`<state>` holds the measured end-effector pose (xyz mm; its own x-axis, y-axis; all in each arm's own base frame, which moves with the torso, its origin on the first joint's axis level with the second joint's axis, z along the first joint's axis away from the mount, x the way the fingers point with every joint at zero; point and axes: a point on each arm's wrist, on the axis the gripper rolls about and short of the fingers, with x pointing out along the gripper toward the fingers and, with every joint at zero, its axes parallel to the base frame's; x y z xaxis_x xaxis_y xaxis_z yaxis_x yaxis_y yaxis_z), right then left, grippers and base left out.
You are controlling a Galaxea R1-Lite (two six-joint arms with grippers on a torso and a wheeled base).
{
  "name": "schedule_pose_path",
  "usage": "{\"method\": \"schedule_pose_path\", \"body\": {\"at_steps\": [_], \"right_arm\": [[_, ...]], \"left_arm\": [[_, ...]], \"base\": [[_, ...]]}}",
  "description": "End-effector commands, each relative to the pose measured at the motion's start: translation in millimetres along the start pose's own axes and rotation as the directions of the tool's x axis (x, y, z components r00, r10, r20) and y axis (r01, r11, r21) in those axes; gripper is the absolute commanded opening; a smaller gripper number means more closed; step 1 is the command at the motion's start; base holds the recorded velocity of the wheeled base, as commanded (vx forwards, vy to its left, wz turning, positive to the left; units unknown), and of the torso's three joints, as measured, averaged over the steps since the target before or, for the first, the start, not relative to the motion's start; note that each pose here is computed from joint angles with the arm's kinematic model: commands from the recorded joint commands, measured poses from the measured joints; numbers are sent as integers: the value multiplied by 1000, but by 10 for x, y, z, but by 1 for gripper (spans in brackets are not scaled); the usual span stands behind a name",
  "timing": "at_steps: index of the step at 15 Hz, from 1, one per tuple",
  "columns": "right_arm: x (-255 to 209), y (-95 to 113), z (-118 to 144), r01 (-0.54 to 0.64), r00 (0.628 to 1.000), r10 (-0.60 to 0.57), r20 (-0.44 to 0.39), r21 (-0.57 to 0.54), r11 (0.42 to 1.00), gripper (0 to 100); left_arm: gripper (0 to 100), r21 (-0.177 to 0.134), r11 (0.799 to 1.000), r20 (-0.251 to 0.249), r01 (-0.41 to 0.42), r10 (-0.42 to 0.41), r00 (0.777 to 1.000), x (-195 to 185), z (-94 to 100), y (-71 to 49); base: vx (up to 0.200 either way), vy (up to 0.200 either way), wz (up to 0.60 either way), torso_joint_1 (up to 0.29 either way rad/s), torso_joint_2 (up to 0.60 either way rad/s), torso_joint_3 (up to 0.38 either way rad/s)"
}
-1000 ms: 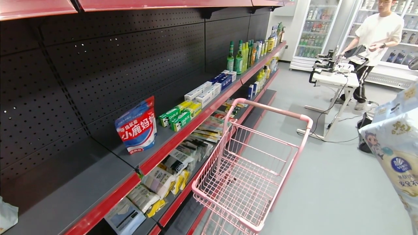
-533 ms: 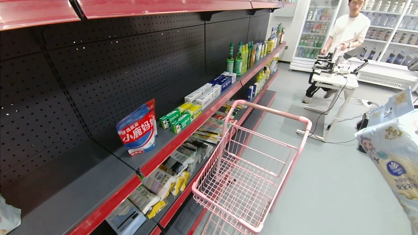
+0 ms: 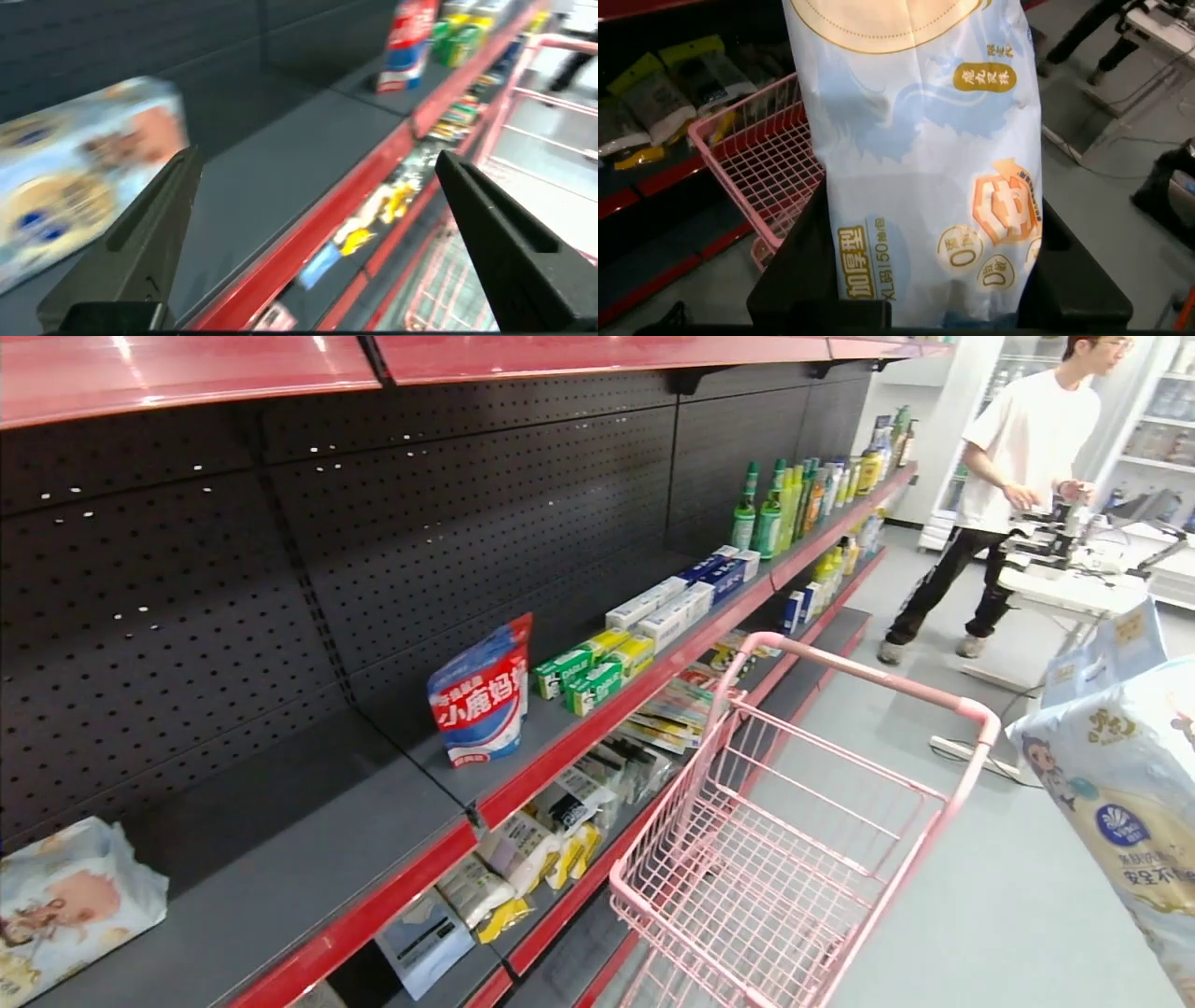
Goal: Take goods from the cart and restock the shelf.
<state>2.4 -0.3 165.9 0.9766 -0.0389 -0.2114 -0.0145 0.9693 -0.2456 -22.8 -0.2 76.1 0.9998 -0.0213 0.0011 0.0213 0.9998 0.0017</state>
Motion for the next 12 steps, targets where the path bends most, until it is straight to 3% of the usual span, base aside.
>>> {"method": "schedule_pose_path", "body": {"at_steps": [1, 12], "right_arm": [[10, 3, -10, -3, 1000, 3, -6, -5, 1000, 0], [-6, 6, -17, -32, 999, 32, 11, -18, 999, 0]], "left_arm": [[100, 0, 1000, 0, 0, 0, 1000, 0, 4, 0], [100, 0, 1000, 0, 0, 0, 1000, 0, 0, 0]], "base": [[0, 0, 600, -2, 12, -7], [0, 0, 600, 3, 1, 1]]}}
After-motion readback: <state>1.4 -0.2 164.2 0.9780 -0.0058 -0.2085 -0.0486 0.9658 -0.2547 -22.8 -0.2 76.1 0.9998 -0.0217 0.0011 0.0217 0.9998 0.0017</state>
